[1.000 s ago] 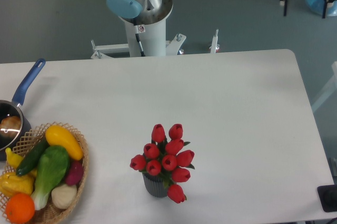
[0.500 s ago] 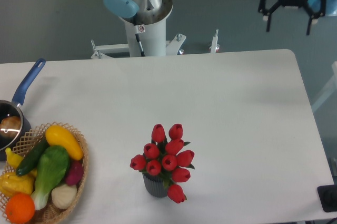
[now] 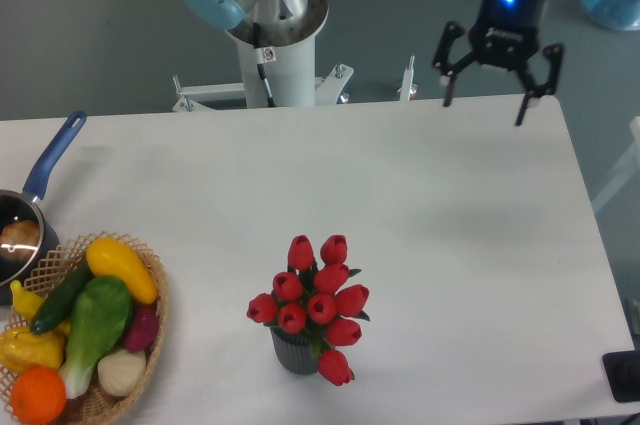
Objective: Pick up the flowers from the vase
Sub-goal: 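Move the open gripper across the table toward the tulip vase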
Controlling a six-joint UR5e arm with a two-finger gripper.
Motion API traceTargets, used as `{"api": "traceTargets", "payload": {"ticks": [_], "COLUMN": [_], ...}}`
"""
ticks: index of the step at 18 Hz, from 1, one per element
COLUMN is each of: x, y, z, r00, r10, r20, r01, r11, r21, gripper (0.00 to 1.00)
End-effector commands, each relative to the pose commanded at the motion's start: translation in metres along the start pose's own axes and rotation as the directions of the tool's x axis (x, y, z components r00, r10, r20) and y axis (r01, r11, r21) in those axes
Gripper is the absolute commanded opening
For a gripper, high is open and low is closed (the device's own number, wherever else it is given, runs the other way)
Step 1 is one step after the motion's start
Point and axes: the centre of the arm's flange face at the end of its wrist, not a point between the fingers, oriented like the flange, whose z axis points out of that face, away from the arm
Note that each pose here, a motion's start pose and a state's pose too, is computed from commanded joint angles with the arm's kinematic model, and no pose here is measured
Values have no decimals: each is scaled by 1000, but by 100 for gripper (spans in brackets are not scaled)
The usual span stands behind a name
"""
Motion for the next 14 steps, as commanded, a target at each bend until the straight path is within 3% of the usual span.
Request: {"api": "traceTargets", "payload": {"ticks": [5,8,11,14], "x": [49,51,53,38], "y": [-3,-6,-11,-6], "z": [19,25,46,62], "r00": [998,997,991,993], "r10": [-20,-28,-48,-28], "r20": [-56,-69,-124,-117], "r01": [21,29,60,41], "r11": [1000,999,993,993], "r21": [9,18,102,114], "gripper": [100,100,100,100]}}
